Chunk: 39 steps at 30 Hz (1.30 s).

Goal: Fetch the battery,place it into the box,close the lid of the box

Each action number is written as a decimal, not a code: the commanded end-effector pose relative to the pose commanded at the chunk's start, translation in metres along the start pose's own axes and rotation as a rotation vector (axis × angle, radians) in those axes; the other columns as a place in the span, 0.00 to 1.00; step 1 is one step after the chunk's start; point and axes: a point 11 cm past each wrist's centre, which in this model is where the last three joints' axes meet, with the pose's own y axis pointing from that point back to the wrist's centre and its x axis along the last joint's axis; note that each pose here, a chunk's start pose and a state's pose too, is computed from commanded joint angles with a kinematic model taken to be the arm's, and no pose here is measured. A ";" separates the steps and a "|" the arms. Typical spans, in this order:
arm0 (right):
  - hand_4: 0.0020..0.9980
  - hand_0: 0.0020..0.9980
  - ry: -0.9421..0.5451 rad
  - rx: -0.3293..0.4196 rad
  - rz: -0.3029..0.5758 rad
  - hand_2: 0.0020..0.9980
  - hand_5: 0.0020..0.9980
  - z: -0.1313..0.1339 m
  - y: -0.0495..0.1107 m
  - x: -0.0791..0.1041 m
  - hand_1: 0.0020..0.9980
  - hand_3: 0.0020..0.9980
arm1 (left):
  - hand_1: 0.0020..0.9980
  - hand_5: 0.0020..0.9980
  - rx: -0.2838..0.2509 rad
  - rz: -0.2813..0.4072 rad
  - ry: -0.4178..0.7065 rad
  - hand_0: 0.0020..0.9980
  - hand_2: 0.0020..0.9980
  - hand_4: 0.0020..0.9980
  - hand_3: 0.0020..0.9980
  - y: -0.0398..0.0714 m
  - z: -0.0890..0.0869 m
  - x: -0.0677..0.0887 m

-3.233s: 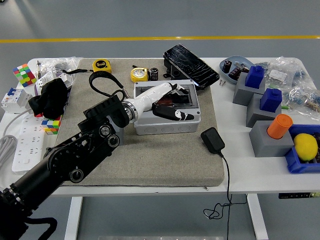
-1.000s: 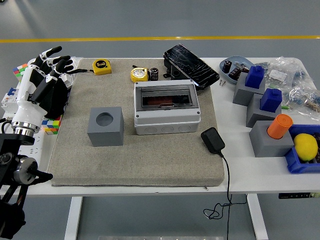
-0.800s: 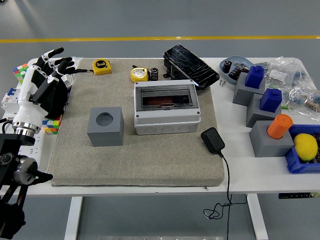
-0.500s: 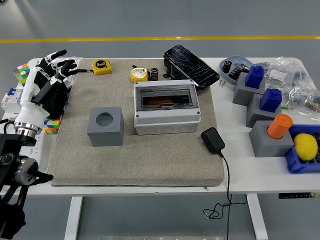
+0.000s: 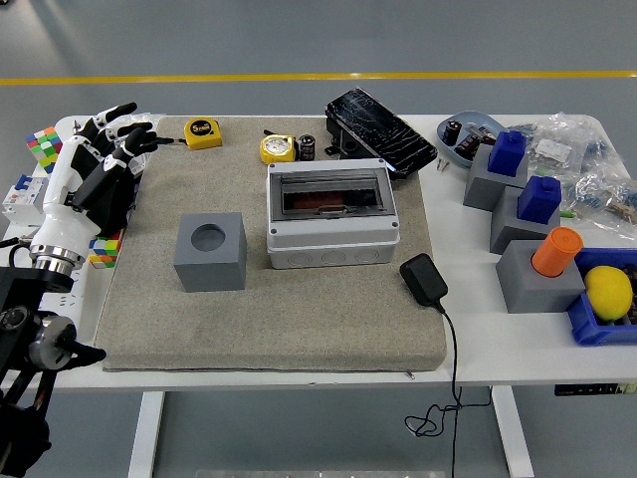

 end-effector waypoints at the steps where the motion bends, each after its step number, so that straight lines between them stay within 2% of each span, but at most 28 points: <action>1: 1.00 0.74 -0.001 0.000 0.000 0.71 0.55 0.000 0.000 0.000 0.71 0.70 | 0.63 0.39 0.002 -0.002 -0.001 0.59 0.61 1.00 0.72 0.000 0.000 0.000; 39: 1.00 0.74 0.002 0.000 0.001 0.71 0.55 0.000 0.000 0.001 0.71 0.70 | 0.63 0.40 0.030 -0.018 -0.007 0.58 0.61 1.00 0.73 0.001 -0.004 -0.004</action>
